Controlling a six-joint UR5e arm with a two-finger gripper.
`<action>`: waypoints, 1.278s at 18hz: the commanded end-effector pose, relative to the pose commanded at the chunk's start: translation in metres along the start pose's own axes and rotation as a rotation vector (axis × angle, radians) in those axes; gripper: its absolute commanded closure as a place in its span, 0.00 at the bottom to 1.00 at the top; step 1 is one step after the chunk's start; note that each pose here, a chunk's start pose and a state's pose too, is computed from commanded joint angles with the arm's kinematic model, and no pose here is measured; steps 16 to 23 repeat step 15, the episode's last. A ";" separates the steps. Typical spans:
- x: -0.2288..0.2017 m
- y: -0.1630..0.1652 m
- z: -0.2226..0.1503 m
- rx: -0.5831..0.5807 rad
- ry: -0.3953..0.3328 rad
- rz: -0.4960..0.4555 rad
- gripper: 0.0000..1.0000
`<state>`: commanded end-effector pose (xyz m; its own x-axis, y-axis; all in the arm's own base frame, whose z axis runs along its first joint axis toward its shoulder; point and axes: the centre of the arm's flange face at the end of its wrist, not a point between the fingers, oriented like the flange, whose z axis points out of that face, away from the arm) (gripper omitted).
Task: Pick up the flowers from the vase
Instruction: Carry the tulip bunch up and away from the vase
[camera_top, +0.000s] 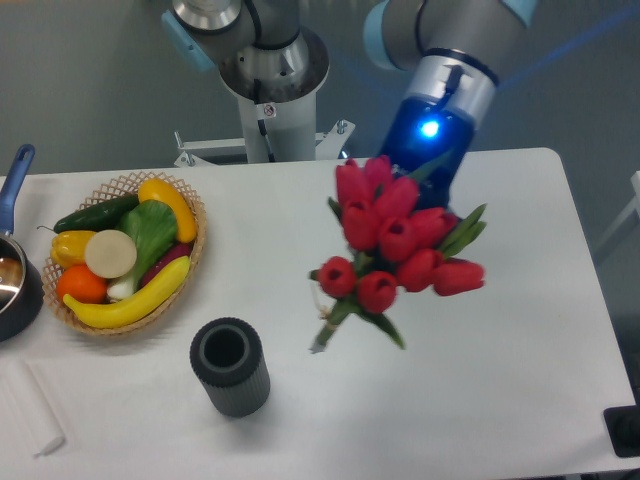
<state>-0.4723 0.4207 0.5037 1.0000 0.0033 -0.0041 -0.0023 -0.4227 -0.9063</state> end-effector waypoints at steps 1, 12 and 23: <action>-0.006 0.006 -0.001 -0.003 -0.005 0.000 0.70; -0.018 0.022 -0.003 -0.013 -0.014 -0.003 0.70; -0.015 0.023 0.000 -0.014 -0.009 -0.003 0.70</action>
